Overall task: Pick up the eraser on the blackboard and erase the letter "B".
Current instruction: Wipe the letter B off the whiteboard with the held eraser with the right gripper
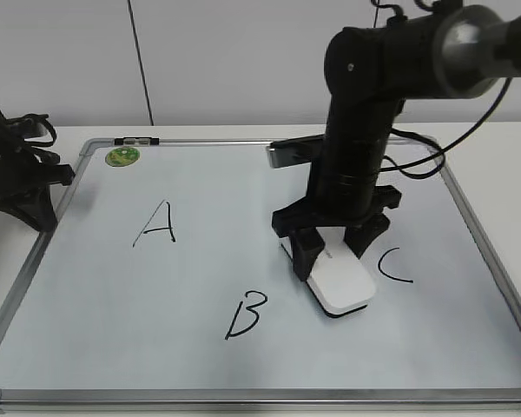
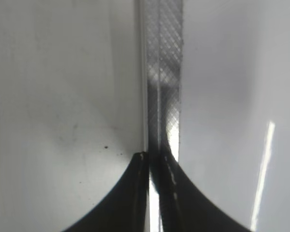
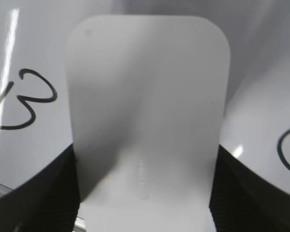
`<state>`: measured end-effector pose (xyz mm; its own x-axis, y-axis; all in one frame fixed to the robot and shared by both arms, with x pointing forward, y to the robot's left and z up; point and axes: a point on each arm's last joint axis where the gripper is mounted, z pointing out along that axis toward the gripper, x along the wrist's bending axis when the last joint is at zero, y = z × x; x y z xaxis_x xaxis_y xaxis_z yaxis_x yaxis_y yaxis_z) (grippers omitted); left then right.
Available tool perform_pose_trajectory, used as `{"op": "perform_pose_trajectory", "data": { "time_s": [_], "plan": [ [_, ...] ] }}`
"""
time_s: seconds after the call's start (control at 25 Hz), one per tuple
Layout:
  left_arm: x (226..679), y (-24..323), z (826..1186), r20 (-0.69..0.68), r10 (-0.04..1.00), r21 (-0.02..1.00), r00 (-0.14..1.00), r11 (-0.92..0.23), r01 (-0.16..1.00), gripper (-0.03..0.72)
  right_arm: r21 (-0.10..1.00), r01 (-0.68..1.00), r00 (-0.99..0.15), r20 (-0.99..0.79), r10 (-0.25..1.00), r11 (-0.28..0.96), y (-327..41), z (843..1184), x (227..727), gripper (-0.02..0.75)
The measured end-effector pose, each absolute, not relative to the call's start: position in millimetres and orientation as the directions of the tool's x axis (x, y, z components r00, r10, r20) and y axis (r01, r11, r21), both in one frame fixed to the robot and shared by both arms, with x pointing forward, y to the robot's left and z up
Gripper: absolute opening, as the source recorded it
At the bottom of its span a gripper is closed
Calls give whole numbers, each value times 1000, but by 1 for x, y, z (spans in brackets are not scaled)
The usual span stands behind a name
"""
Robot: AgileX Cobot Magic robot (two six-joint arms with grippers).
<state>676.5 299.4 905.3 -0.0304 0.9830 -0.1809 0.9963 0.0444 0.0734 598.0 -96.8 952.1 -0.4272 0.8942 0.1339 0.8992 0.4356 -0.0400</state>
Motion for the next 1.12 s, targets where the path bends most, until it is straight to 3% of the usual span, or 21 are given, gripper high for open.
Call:
{"op": "perform_pose_trajectory", "data": {
  "time_s": [0.28, 1.12],
  "plan": [
    [677, 299, 905, -184, 982, 73, -32, 46, 996, 32, -49, 875, -472, 134, 871, 481, -68, 933, 603, 522],
    [677, 299, 905, -186, 982, 72, -33, 47, 996, 32, -75, 859, -500, 97, 861, 507, -49, 921, 604, 522]
  ]
}}
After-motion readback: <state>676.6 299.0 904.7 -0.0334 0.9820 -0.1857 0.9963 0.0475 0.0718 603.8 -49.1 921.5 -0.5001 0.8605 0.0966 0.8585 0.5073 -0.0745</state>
